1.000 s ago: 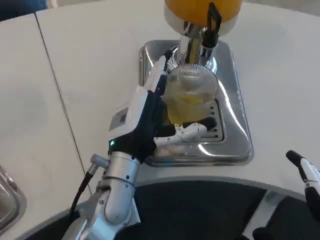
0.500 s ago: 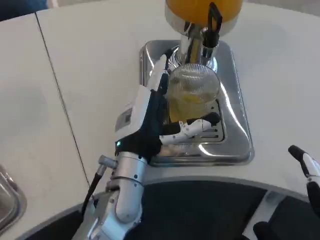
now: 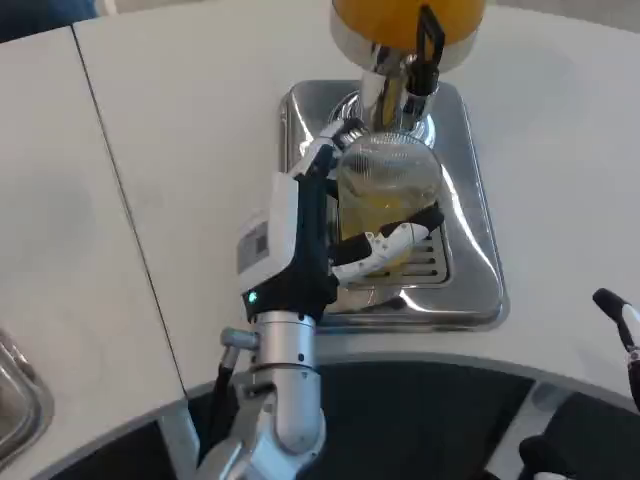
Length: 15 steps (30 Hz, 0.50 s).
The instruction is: Grasp the cup under the faucet to collect the drink, then remove the cup.
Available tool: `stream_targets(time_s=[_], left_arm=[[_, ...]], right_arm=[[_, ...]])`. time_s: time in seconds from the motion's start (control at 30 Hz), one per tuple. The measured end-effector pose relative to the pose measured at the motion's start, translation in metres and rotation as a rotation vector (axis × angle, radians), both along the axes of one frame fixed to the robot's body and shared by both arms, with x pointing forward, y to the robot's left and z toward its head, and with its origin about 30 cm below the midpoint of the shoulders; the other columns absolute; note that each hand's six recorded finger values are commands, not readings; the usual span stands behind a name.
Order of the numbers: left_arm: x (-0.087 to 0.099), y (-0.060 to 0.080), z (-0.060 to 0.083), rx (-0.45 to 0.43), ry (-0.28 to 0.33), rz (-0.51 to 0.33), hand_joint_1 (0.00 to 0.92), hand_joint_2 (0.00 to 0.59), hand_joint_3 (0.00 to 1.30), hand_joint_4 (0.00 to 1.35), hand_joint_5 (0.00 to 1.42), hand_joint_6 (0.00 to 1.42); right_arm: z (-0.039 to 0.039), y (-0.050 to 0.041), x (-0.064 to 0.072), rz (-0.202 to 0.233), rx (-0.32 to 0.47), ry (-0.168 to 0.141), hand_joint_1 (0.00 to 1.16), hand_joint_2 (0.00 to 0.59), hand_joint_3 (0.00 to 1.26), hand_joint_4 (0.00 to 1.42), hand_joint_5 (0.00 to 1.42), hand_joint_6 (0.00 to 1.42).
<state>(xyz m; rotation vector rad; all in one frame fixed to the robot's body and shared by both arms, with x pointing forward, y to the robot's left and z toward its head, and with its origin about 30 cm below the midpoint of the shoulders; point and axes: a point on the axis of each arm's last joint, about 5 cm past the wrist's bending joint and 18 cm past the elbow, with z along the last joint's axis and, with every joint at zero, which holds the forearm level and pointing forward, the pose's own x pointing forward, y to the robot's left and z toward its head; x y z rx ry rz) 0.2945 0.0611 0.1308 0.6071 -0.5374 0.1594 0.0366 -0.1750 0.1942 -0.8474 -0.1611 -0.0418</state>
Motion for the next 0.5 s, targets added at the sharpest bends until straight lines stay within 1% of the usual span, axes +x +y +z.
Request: stream_targets(time_s=[0.03, 0.07, 0.1, 0.17, 0.2, 0.33, 0.4, 0.5], left_arm=[[-0.001, -0.005, 0.0, -0.012, -0.001, 0.009, 0.572, 0.046, 0.57, 0.73, 1.03, 1.39], [-0.002, -0.009, 0.0, -0.014, 0.001, 0.01, 0.578, 0.042, 0.7, 0.85, 1.14, 1.42], [-0.003, -0.013, 0.0, -0.012, -0.002, 0.007, 0.58, 0.041, 0.8, 0.99, 1.24, 1.42], [-0.004, -0.018, 0.0, -0.018, -0.003, 0.016, 0.606, 0.043, 1.0, 1.15, 1.37, 1.42], [-0.004, -0.019, 0.0, -0.016, -0.009, 0.02, 0.629, 0.042, 1.07, 1.2, 1.4, 1.42], [-0.004, -0.019, 0.002, -0.02, -0.016, 0.03, 0.645, 0.002, 1.13, 1.24, 1.42, 1.42], [-0.005, -0.018, 0.002, -0.02, -0.017, 0.035, 0.648, 0.0, 1.15, 1.25, 1.42, 1.42], [-0.005, -0.015, 0.004, -0.011, -0.029, 0.042, 0.655, 0.0, 1.16, 1.24, 1.41, 1.42]], right_arm=[[0.0001, -0.0006, 0.0, -0.006, -0.001, 0.0, 0.45, 0.373, 0.0, 0.0, 0.01, 0.0], [0.0002, -0.001, 0.001, -0.011, -0.001, 0.0, 0.45, 0.372, 0.0, 0.0, 0.01, 0.0], [0.0001, -0.0014, 0.001, -0.017, 0.002, 0.001, 0.45, 0.37, 0.0, 0.0, 0.01, 0.0], [0.0003, -0.0018, 0.001, -0.022, 0.001, 0.002, 0.46, 0.368, 0.0, 0.0, 0.01, 0.0], [0.0003, -0.002, 0.002, -0.021, 0.0, 0.003, 0.47, 0.376, 0.0, 0.0, 0.01, 0.0], [0.0004, -0.0035, 0.001, -0.028, -0.005, 0.014, 0.48, 0.378, 0.0, 0.0, 0.03, 0.01], [0.0005, -0.0041, 0.003, -0.029, -0.003, 0.019, 0.48, 0.378, 0.0, 0.0, 0.03, 0.01], [0.0008, -0.004, 0.005, -0.023, 0.004, 0.017, 0.48, 0.378, 0.0, 0.0, 0.03, 0.03]])
